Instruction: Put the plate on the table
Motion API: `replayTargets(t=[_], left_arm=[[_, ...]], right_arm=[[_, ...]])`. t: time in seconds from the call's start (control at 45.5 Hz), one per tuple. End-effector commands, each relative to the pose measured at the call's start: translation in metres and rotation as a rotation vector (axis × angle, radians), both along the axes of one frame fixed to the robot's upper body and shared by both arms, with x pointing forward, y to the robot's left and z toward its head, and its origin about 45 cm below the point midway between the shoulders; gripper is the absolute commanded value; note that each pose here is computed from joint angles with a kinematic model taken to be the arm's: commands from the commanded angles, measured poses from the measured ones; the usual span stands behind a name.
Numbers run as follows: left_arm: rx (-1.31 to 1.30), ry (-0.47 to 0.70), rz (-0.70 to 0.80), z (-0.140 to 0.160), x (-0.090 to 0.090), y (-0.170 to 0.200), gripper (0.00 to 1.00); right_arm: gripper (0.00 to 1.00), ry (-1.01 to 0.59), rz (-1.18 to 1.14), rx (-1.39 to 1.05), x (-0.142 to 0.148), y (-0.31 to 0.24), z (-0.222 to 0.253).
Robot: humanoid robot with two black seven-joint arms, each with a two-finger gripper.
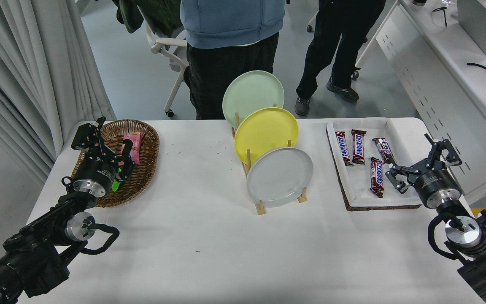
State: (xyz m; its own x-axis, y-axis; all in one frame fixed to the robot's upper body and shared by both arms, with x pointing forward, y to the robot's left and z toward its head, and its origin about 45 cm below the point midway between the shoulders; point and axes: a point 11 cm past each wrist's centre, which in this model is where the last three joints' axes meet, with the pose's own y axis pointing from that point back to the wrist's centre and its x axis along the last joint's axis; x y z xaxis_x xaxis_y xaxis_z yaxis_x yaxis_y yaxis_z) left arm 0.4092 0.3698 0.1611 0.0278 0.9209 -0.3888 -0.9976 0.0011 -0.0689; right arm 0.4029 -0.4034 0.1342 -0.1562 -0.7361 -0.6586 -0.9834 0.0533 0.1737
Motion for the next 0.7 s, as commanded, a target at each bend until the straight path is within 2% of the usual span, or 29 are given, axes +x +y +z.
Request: replayTargets(t=[0.0,0.681], left_arm=[[-0.003,-0.005,0.001,0.0002,0.0001,-0.0008,1.00],[-0.010,-0.022,0.013,0.0023,0.0001,0.0006,1.00]], right_arm=[[1.00,0.002,0.004,0.005,0.0001,0.0035,-0.0017],[1.00,-0.021,0.010,0.009,0.0071,0.0064,0.0068]])
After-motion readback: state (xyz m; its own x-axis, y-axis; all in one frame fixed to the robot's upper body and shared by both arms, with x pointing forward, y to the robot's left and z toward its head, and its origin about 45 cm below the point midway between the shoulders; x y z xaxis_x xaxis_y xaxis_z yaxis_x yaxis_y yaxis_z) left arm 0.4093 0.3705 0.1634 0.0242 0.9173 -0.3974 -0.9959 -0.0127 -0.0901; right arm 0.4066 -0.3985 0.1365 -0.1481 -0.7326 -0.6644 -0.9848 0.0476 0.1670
